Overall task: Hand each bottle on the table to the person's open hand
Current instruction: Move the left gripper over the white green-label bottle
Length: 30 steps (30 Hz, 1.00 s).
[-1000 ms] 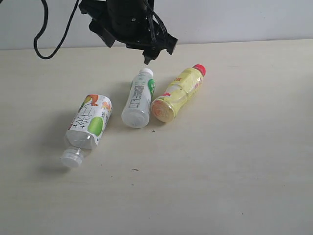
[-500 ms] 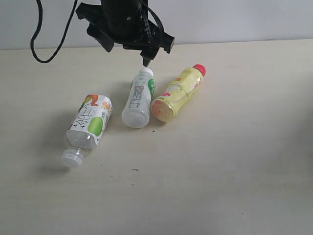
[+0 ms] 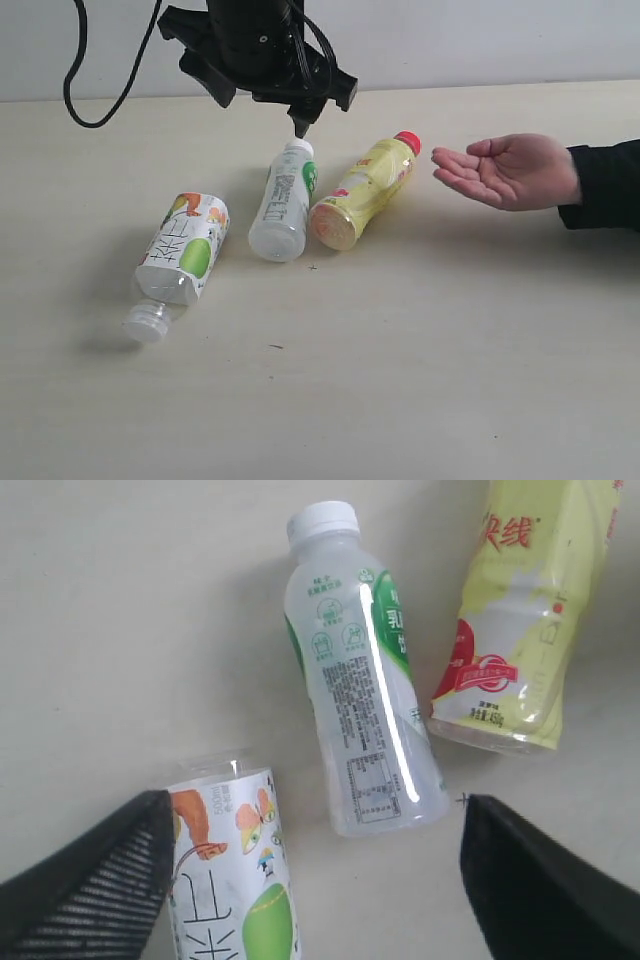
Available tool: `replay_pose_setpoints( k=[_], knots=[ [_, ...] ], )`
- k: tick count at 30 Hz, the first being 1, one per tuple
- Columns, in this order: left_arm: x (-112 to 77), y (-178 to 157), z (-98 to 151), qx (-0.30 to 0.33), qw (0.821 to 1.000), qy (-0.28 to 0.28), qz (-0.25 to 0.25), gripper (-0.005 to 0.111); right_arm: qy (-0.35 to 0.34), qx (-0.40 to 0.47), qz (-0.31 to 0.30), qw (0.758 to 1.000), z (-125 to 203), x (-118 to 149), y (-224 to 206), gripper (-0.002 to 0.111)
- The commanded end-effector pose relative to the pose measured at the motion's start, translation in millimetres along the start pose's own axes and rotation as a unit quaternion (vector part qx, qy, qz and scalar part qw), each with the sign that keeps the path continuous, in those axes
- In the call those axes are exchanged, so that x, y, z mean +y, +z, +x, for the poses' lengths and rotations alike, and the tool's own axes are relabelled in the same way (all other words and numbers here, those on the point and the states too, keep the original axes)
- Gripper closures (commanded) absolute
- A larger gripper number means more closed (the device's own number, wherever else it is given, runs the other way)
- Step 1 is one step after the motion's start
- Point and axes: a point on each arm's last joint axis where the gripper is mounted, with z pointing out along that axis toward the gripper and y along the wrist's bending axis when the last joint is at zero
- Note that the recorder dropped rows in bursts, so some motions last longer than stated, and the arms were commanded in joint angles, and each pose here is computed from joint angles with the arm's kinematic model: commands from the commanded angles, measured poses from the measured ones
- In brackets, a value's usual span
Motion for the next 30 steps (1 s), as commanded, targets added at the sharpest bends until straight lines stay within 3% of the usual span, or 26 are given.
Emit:
replay_pose_setpoints(
  k=[1,6,14,23,30],
  knots=[
    [0.3,-0.7,-1.3,-0.009,1.0,0.0,0.004,0.032,0.004,-0.006,0.0,1.0,0.2,0.0,0.0,0.108],
    [-3.7,8.2,-5.1,-0.023,1.0,0.003,0.01,0.032,0.004,-0.006,0.0,1.0,0.2,0.0,0.0,0.108],
    [-16.3,58.9,-8.0,-0.011,1.0,0.008,0.015,0.032,0.004,-0.006,0.0,1.0,0.2,0.0,0.0,0.108],
    [-0.1,109.2,-6.8,0.025,0.999,-0.034,0.015,0.032,0.004,-0.006,0.0,1.0,0.2,0.0,0.0,0.108],
    [-6.0,139.9,-2.7,0.033,0.999,-0.029,0.016,0.032,0.004,-0.006,0.0,1.0,0.2,0.0,0.0,0.108]
  ],
)
